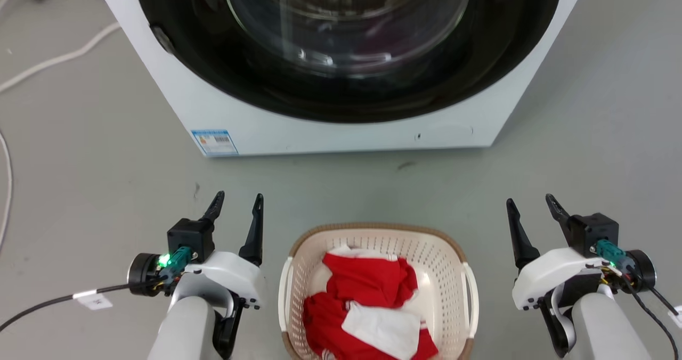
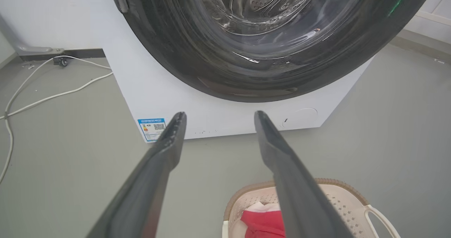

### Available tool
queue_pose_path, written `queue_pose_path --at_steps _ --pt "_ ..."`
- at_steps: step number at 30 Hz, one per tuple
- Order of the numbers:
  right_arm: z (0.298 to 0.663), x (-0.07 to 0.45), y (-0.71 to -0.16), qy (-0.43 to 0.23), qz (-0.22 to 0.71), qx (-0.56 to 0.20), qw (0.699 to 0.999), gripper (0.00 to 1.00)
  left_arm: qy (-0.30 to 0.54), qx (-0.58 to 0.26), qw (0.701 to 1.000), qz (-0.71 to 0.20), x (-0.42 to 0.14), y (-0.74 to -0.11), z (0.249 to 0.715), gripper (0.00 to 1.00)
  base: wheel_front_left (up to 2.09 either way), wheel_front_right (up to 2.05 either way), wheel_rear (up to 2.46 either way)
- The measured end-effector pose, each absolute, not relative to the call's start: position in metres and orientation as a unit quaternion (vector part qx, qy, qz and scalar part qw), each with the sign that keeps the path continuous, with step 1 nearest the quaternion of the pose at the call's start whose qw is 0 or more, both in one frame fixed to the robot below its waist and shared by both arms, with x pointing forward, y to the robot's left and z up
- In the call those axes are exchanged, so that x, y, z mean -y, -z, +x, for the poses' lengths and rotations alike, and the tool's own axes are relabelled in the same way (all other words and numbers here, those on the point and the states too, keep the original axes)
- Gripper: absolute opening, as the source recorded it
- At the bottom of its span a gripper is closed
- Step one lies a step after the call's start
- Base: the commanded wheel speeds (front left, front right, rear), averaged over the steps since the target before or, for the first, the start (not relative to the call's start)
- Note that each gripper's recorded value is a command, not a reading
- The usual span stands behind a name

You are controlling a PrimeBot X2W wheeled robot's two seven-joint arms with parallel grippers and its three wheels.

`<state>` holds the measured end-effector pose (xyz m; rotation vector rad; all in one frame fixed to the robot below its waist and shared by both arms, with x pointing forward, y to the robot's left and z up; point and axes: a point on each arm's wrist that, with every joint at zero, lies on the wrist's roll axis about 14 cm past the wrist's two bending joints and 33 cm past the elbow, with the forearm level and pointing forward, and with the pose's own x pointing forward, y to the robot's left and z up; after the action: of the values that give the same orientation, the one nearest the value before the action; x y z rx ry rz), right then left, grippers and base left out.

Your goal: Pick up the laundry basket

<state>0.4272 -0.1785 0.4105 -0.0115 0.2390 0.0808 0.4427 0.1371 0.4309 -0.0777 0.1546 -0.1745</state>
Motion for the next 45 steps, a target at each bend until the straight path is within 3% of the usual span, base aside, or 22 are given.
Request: queue_pose_path --at_steps 9,22,45 --pt "0.431 0.177 -0.347 -0.039 0.009 -0.209 0.977 1.0 0.099 -0.188 0.976 -0.053 -0.124 -0.354 0.448 1.0 0.0 0.0 0.0" --pt "0.416 0.173 -0.268 -0.038 0.028 -0.338 0.94 1.0 0.097 -0.35 0.929 -0.07 -0.116 -0.257 0.429 1.0 0.0 0.0 0.0" --pt "0.396 0.163 -0.174 -0.052 0.037 -0.497 0.865 1.0 0.08 -0.48 0.87 -0.074 -0.119 -0.166 0.424 1.0 0.0 0.0 0.0"
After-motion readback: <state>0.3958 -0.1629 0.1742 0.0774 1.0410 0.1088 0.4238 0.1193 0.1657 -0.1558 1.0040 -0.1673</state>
